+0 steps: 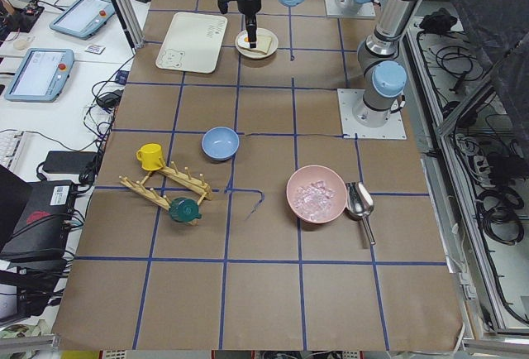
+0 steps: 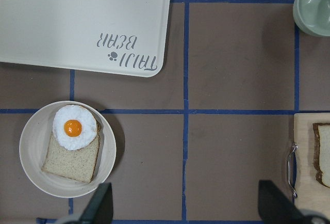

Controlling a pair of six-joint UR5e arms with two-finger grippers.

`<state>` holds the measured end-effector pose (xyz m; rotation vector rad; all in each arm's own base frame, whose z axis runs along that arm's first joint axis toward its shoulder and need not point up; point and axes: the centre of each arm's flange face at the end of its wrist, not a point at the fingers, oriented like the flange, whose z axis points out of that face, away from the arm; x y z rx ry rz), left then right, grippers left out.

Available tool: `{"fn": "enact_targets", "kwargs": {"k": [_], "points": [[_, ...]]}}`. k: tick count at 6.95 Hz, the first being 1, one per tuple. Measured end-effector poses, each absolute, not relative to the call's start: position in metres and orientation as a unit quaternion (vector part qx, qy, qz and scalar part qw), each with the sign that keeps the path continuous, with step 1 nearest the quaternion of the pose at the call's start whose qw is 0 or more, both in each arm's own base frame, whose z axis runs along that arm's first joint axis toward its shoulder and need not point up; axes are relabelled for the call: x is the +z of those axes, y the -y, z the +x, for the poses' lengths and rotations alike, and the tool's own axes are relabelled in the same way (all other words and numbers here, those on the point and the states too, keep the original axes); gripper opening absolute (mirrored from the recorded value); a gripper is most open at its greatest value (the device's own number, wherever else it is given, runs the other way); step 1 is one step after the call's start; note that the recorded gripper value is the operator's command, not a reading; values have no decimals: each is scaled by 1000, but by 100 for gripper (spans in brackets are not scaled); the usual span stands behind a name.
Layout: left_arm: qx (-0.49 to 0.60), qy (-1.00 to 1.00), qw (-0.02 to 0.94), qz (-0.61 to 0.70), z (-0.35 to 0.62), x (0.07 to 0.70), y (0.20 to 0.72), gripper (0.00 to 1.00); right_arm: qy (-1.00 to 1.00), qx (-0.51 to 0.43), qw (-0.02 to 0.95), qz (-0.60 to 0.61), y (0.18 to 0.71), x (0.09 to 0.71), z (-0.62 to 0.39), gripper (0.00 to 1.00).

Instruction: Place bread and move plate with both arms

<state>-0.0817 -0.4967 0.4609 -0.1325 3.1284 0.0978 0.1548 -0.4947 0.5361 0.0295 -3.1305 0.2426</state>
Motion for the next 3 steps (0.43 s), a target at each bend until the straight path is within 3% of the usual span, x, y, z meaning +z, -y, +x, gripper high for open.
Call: {"fn": "enact_targets", "kwargs": {"k": [3], "points": [[32, -999, -1, -42, -82, 459, 499, 100, 997, 77, 0, 11, 494, 537, 155, 100]]}}
